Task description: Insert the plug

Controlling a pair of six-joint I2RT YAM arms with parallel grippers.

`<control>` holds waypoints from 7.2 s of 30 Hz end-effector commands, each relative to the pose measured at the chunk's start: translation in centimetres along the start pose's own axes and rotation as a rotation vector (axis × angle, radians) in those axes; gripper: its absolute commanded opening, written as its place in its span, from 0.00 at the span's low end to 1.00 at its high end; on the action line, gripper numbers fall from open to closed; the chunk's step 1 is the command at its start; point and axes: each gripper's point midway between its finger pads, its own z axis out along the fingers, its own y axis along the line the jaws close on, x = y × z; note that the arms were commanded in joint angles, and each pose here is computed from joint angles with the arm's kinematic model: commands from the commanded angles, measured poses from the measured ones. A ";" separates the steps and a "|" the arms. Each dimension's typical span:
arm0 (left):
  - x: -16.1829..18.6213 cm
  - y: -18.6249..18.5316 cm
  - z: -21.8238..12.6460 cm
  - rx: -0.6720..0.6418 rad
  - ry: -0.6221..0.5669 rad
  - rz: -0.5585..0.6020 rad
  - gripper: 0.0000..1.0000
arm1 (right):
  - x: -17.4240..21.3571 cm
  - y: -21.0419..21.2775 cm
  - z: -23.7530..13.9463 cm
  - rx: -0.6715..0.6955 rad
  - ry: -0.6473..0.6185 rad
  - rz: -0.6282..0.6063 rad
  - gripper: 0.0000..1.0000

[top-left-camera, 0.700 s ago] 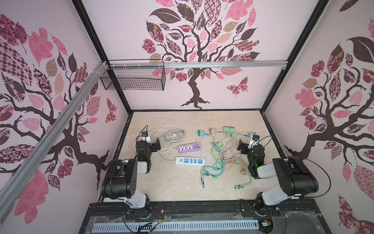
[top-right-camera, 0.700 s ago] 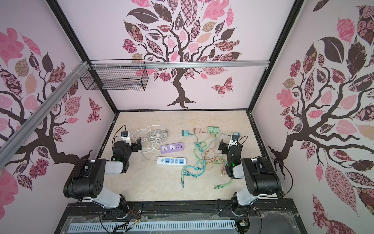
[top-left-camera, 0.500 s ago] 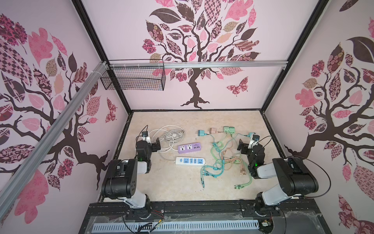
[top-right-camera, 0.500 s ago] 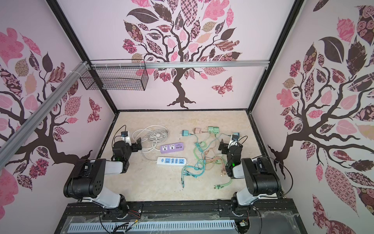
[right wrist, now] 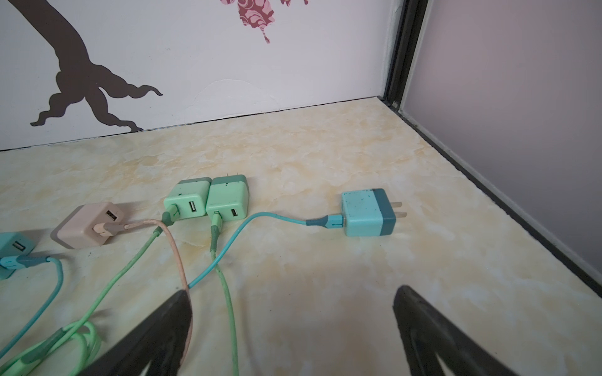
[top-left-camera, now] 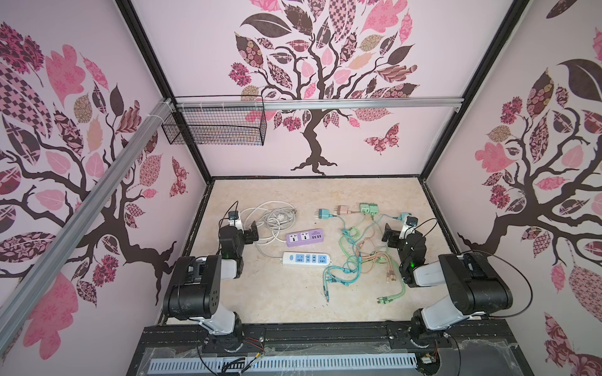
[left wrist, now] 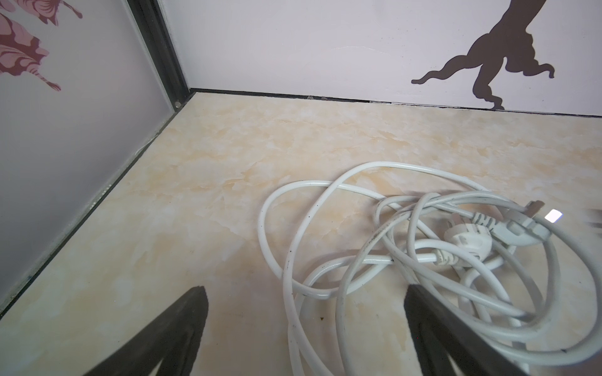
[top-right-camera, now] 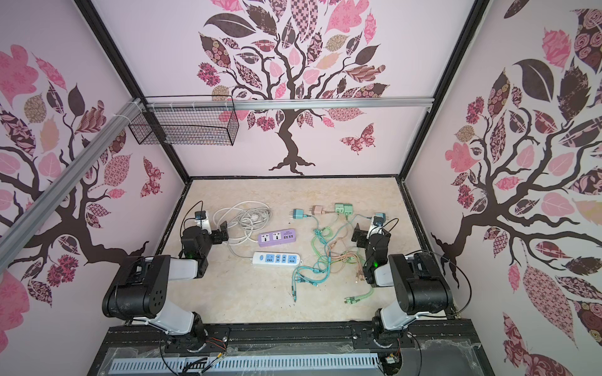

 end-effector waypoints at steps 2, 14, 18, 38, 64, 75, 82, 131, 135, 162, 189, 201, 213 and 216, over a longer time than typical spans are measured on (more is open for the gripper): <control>0.1 0.1 -0.3 0.002 -0.006 0.004 0.98 | -1.2 0.2 0.4 0.001 -0.030 0.008 0.99; -0.2 0.5 -0.5 -0.024 -0.015 -0.004 0.98 | -1.5 0.0 0.3 0.010 -0.043 0.012 1.00; -1.1 1.4 -1.0 -0.081 -0.019 -0.020 0.98 | -2.6 -0.5 0.6 0.051 -0.015 0.022 1.00; -7.0 -1.7 -7.5 -0.113 0.112 -0.180 0.98 | -7.4 2.7 2.1 -0.044 0.305 -0.071 0.90; -10.0 -6.9 -13.1 0.200 0.273 -0.194 0.98 | -3.4 -2.9 5.8 0.346 0.535 0.234 0.88; -10.1 -7.4 -13.3 0.227 0.273 -0.195 0.98 | 0.6 -5.7 7.2 0.361 0.599 0.542 0.84; -10.0 -7.5 -13.2 0.237 0.275 -0.200 0.98 | 1.9 -4.9 8.4 0.332 0.641 0.590 0.85; -10.1 -8.7 -13.2 0.304 0.276 -0.199 0.98 | 6.9 -7.3 12.1 0.611 0.716 0.864 0.62; -10.2 -8.8 -13.2 0.311 0.275 -0.197 0.98 | 7.4 -7.7 11.9 0.633 0.724 0.871 0.56; -10.3 -9.6 -13.3 0.357 0.275 -0.210 0.98 | 6.0 -8.2 12.4 0.448 0.860 0.392 0.34; -10.3 -11.1 -12.8 0.424 0.334 -0.318 0.93 | -13.8 0.7 7.0 0.011 0.461 0.113 0.31; -12.0 -13.2 -13.5 0.549 0.337 -0.399 0.92 | -27.3 5.0 -0.2 -0.191 0.148 0.094 0.32; -12.2 -14.8 -13.7 0.620 0.354 -0.436 0.91 | -38.7 8.2 -9.0 -0.399 -0.131 0.060 0.32; -12.4 -15.2 -13.8 0.630 0.355 -0.426 0.91 | -40.9 8.7 -10.7 -0.433 -0.182 0.051 0.32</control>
